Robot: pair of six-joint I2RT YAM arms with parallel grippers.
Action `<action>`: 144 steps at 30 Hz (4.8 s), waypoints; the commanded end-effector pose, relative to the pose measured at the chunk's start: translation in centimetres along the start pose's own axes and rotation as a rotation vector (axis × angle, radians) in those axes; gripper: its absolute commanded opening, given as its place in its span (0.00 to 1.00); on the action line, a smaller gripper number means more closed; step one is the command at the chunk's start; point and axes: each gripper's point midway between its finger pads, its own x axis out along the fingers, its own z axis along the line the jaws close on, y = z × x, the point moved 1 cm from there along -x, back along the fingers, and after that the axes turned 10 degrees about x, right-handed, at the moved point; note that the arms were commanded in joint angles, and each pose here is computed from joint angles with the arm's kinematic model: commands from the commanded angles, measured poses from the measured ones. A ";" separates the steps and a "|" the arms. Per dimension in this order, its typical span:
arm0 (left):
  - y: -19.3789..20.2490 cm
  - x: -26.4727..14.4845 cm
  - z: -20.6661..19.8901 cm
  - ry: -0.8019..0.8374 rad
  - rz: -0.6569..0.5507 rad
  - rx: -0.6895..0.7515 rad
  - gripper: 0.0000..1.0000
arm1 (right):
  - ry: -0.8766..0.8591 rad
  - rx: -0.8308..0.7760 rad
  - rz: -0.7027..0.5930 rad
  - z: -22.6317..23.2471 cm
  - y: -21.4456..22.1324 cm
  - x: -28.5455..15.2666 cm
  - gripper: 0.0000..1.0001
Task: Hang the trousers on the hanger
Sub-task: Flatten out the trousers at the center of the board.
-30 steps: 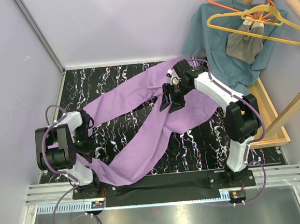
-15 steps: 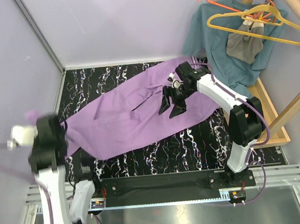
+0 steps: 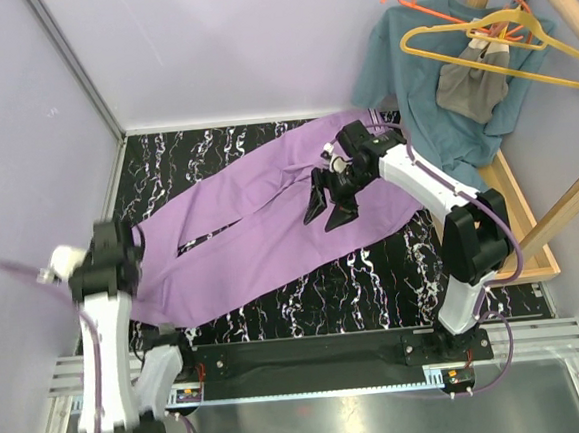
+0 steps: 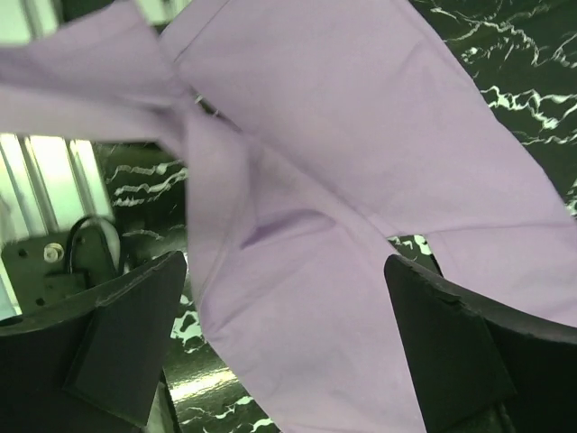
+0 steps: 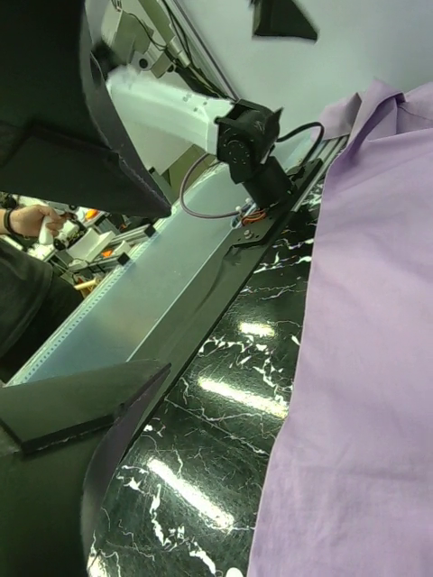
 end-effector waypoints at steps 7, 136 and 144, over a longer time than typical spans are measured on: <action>3.1 2.7 -3.0 -0.219 0.283 0.213 0.77 | 0.053 -0.027 -0.021 0.2 -1.3 -0.1 0.99; -2.7 -7.5 -13.5 0.344 0.215 0.349 0.61 | -0.287 -0.350 0.079 13.8 -4.7 11.0 1.00; 4.6 -0.3 -8.0 0.025 0.431 0.267 0.58 | -0.006 -0.255 -0.038 8.6 -4.0 9.1 0.98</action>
